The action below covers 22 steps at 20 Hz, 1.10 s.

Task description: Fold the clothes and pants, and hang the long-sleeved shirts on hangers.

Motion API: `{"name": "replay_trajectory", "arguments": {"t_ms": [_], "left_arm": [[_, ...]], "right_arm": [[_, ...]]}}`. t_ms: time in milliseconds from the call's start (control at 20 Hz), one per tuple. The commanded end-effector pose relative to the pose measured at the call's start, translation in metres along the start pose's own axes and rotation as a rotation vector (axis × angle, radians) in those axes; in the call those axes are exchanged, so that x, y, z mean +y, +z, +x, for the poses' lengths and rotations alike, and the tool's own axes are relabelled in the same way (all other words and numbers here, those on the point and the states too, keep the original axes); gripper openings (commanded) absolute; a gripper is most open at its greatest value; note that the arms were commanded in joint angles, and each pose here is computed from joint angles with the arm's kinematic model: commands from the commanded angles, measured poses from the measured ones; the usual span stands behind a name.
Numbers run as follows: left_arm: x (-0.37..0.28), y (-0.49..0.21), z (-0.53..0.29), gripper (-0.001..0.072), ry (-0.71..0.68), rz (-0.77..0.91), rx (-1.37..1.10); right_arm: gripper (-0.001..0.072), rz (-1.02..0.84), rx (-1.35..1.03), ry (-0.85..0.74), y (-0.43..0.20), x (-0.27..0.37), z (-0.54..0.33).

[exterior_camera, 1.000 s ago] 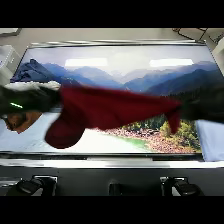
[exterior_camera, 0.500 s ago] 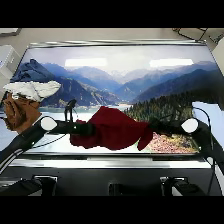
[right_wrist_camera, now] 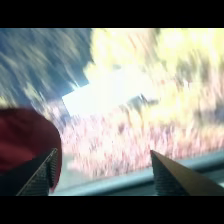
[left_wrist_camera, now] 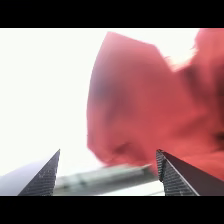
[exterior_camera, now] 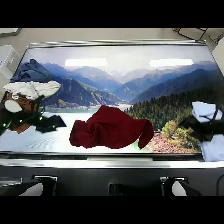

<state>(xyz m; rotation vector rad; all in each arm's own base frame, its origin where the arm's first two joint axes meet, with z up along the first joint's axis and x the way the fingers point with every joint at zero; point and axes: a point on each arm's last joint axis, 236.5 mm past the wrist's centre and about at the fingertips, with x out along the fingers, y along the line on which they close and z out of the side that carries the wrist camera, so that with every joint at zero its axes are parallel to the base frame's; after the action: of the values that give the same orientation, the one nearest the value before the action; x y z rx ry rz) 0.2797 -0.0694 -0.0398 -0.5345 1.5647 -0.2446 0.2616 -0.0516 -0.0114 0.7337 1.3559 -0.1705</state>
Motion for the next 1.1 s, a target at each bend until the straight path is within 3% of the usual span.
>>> {"name": "replay_trajectory", "arguments": {"t_ms": [0,200,350,400,450,500,650,1050], "left_arm": [[0.022,-0.037,0.037,0.0708,-0.104,-0.163,0.065],[0.004,-0.034,0.072,0.0707,-0.238,-0.246,-0.035],[-0.008,-0.016,0.078,0.068,-0.249,-0.252,-0.115],[-0.012,-0.011,0.08,0.0482,-0.251,-0.25,-0.137],[-0.016,-0.008,0.081,0.0206,-0.253,-0.248,-0.15],[-0.02,-0.008,0.083,0.0038,-0.255,-0.24,-0.152],[-0.024,-0.011,0.082,0.0028,-0.262,-0.211,-0.142],[-0.038,-0.018,0.068,0.0028,-0.293,-0.168,-0.145]], "right_arm": [[0.0695,0.095,0.157,0.218,-0.05,0.013,0.029],[0.0699,0.133,0.2,0.274,-0.07,0.018,0.046],[0.0706,0.132,0.209,0.275,-0.072,0.019,0.046],[0.0706,0.137,0.215,0.278,-0.074,0.019,0.047],[0.0706,0.135,0.226,0.276,-0.079,0.017,0.05],[0.0706,0.132,0.24,0.273,-0.086,0.014,0.055],[0.0706,0.186,0.267,0.28,-0.105,0.01,0.074],[0.0708,0.026,0.126,0.251,-0.107,0.075,0.125]]}}
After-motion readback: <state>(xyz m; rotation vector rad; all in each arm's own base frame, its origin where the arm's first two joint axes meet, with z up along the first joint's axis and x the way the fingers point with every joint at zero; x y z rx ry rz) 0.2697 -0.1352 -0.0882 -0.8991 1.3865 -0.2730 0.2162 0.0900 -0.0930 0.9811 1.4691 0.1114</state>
